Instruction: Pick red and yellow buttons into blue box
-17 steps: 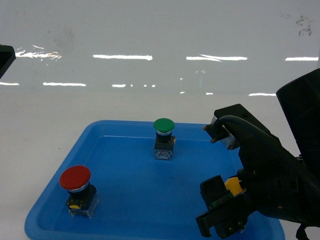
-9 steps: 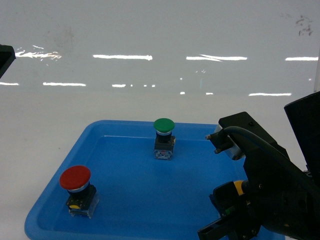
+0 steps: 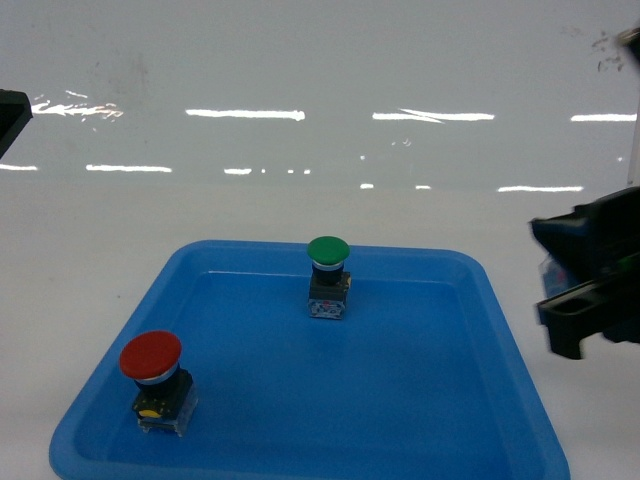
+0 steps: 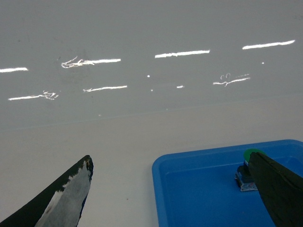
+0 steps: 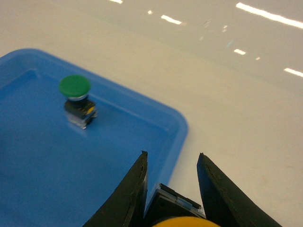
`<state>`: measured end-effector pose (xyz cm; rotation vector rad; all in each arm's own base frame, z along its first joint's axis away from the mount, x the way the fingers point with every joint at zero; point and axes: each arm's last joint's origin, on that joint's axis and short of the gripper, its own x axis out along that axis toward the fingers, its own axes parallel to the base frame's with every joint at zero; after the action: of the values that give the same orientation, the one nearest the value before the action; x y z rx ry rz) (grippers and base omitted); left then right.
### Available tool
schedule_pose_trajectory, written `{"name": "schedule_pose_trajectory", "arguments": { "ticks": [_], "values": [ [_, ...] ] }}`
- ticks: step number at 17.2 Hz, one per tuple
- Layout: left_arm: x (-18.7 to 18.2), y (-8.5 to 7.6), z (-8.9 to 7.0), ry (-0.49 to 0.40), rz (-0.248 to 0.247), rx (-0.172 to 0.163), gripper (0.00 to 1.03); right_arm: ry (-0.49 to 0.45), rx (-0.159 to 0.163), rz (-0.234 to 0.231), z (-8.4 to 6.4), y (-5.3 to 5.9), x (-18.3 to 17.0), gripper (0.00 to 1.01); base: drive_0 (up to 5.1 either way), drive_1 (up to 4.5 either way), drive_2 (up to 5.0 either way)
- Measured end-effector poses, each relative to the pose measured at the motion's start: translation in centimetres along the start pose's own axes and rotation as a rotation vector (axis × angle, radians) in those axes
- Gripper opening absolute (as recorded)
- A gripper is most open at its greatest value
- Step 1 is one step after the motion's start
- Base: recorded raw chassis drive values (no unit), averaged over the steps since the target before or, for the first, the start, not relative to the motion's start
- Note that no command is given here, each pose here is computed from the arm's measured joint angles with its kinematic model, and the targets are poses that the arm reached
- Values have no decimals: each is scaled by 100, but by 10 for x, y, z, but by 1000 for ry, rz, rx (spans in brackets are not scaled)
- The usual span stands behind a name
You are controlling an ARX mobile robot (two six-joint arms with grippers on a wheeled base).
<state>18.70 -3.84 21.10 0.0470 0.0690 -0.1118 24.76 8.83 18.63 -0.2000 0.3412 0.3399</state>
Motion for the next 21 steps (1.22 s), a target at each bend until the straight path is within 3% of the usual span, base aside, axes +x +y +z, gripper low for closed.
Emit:
{"name": "schedule_pose_trajectory", "arguments": {
  "ticks": [3,8,10,11,12,16,21],
  "values": [
    [0,0,0,0,0,0,98,-81,-7,-80,-3,-9,-37,30,0,0,0],
    [0,0,0,0,0,0,98,-176,11,-179,-22,-10,-92,29,0,0,0],
    [0,0,0,0,0,0,98,-239,10,-241,-21,-11,-103,29,0,0,0],
    [0,0,0,1,0,0,98,-270,3,-294,-22,-11,-106,29,0,0,0],
    [0,0,0,0,0,0,98,-259,0,-315,-25,-11,-109,29,0,0,0],
    [-2,-7,-2,14,-25,8,98,-250,-2,-314,-30,-12,-109,29,0,0,0],
    [12,-23,-14,105,-51,64,98,-250,-2,-314,-30,-12,-109,29,0,0,0]
  ]
}}
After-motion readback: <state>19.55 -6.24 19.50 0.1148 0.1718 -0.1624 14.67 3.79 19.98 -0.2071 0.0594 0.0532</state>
